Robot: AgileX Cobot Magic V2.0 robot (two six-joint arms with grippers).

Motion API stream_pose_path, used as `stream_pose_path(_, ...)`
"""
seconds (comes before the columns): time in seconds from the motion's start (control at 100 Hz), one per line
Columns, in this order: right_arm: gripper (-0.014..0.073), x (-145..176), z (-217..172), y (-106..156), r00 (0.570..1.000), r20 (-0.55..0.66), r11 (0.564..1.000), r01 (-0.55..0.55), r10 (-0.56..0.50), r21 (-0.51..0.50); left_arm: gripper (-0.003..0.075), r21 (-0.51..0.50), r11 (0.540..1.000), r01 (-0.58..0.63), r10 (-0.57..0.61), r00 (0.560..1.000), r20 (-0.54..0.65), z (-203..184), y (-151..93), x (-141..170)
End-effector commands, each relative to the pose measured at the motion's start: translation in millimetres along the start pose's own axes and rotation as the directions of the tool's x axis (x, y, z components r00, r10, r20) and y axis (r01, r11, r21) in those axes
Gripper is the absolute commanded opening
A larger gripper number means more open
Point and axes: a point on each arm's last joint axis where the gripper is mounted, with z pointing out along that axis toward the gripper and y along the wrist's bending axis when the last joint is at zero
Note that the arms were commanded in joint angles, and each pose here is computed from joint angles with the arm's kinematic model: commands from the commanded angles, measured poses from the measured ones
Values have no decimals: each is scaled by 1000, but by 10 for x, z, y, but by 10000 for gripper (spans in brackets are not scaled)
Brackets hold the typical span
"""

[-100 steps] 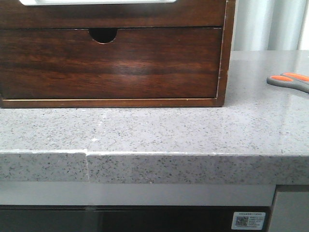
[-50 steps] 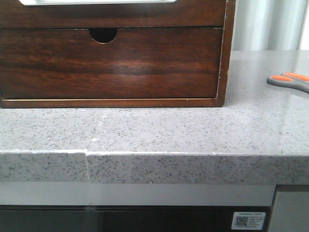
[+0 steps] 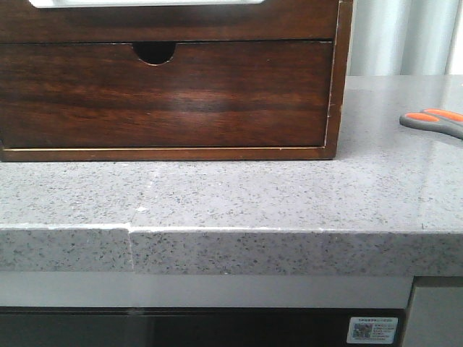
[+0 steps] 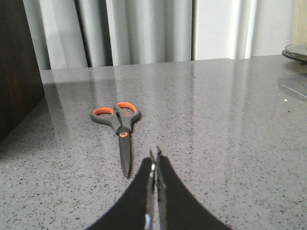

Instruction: Put scissors in drawer with both arms

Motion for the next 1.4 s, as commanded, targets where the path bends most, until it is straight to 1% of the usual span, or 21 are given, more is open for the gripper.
stream_pose_path(0.0,-50,-52,-17,2,996,85,1000,-2,2,0,-19,-7,1000,14,-13,994,106,-12,10,-30)
stream_pose_path(0.11,-50,-75,-20,1,995,84,999,-49,49,-4,-19,-10,1000,14,-12,988,156,-26,12,-103)
stream_pose_path(0.23,-50,-172,-26,0,997,53,998,-58,58,-5,-19,-6,1000,13,-12,983,184,-67,4,-251)
stream_pose_path(0.33,-50,-313,-16,0,997,13,997,-77,77,-5,-19,-2,1000,12,-12,985,171,-86,-5,-392)
stream_pose_path(0.48,-50,-524,78,10,987,-102,992,-125,123,-8,-19,-2,1000,12,-12,988,157,-43,-13,-667)
stream_pose_path(0.61,-50,-688,170,33,970,-127,977,-212,207,-24,-19,-5,1000,13,-12,986,165,29,-14,-881)
stream_pose_path(0.77,-50,-716,219,40,967,-140,975,-221,215,-28,-10,-15,1000,15,-12,983,184,138,-4,-953)
stream_pose_path(0.84,-50,-705,221,41,966,-147,975,-221,215,-27,57,-18,1000,16,-12,983,182,180,0,-958)
stream_pose_path(0.94,-50,-703,221,41,965,-150,975,-221,214,-27,244,-25,1000,17,-11,976,216,226,8,-995)
stream_pose_path(0.99,-50,-703,221,41,965,-150,975,-221,214,-27,313,-29,999,17,-10,970,241,246,12,-1020)
stream_pose_path(1.04,-50,-698,220,42,964,-155,975,-221,214,-27,344,-34,999,16,-6,963,268,268,17,-1047)
stream_pose_path(1.07,-50,-694,219,43,964,-160,975,-221,214,-26,346,-37,999,8,2,961,277,287,18,-1057)
stream_pose_path(1.1,-50,-694,219,43,964,-160,975,-221,214,-26,345,-40,999,-20,30,959,283,303,14,-1064)
stream_pose_path(1.14,-50,-694,219,43,964,-160,975,-221,214,-26,345,-45,994,-102,110,952,284,331,-3,-1069)
stream_pose_path(1.19,-50,-694,219,43,964,-160,975,-221,214,-26,342,-40,974,-225,227,931,285,365,-40,-1080)
stream_pose_path(1.24,-50,-694,219,43,964,-160,975,-221,214,-26,334,-19,936,-351,340,891,300,402,-100,-1092)
stream_pose_path(1.29,-50,-694,219,43,964,-160,975,-221,214,-26,321,11,879,-476,442,825,353,433,-185,-1106)
stream_pose_path(1.31,-50,-694,219,43,964,-160,975,-221,214,-26,316,26,863,-504,461,808,366,451,-214,-1109)
stream_pose_path(1.34,-50,-694,219,43,964,-160,975,-221,214,-26,304,46,824,-564,500,765,406,466,-274,-1118)
stream_pose_path(1.38,-50,-696,220,42,964,-158,975,-221,214,-26,293,81,780,-620,532,727,434,504,-343,-1117)
stream_pose_path(1.39,-50,-696,220,42,964,-158,975,-221,214,-26,289,86,763,-641,546,709,446,507,-363,-1122)
